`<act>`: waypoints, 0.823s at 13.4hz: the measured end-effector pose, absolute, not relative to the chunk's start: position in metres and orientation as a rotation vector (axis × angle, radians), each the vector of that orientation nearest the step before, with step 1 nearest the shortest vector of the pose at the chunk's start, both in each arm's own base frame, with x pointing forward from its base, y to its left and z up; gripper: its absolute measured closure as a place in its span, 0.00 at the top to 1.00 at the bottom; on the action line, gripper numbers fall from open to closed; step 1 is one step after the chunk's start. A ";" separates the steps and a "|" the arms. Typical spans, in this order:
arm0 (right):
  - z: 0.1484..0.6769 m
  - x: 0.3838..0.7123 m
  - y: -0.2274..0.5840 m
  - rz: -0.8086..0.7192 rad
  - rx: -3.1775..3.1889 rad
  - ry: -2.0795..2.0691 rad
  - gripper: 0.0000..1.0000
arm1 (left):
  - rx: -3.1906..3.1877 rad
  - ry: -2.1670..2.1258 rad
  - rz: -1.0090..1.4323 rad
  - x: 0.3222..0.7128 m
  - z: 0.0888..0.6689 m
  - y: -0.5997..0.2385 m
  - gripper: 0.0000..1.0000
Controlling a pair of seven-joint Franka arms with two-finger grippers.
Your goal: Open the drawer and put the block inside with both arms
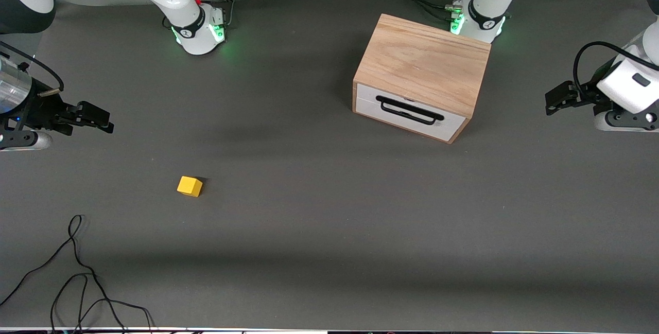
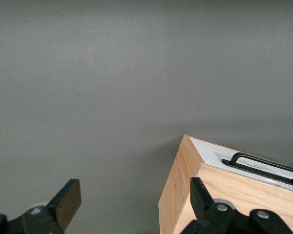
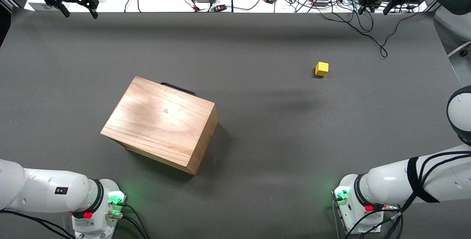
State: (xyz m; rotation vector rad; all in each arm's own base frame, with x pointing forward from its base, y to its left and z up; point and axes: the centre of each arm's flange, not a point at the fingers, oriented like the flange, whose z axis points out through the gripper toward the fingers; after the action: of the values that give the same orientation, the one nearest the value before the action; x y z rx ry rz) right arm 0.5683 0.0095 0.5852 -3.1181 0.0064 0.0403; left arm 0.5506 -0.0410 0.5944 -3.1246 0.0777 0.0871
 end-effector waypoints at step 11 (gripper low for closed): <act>0.584 0.568 -0.004 0.050 -3.095 0.055 1.00 | -3.124 0.078 0.092 0.551 0.593 -0.041 1.00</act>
State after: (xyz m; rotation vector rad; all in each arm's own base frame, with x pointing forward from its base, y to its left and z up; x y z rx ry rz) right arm 0.5681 -0.0042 0.5836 -3.0947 0.0548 0.0497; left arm 0.5514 -0.0410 0.5927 -3.1244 0.0779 0.0917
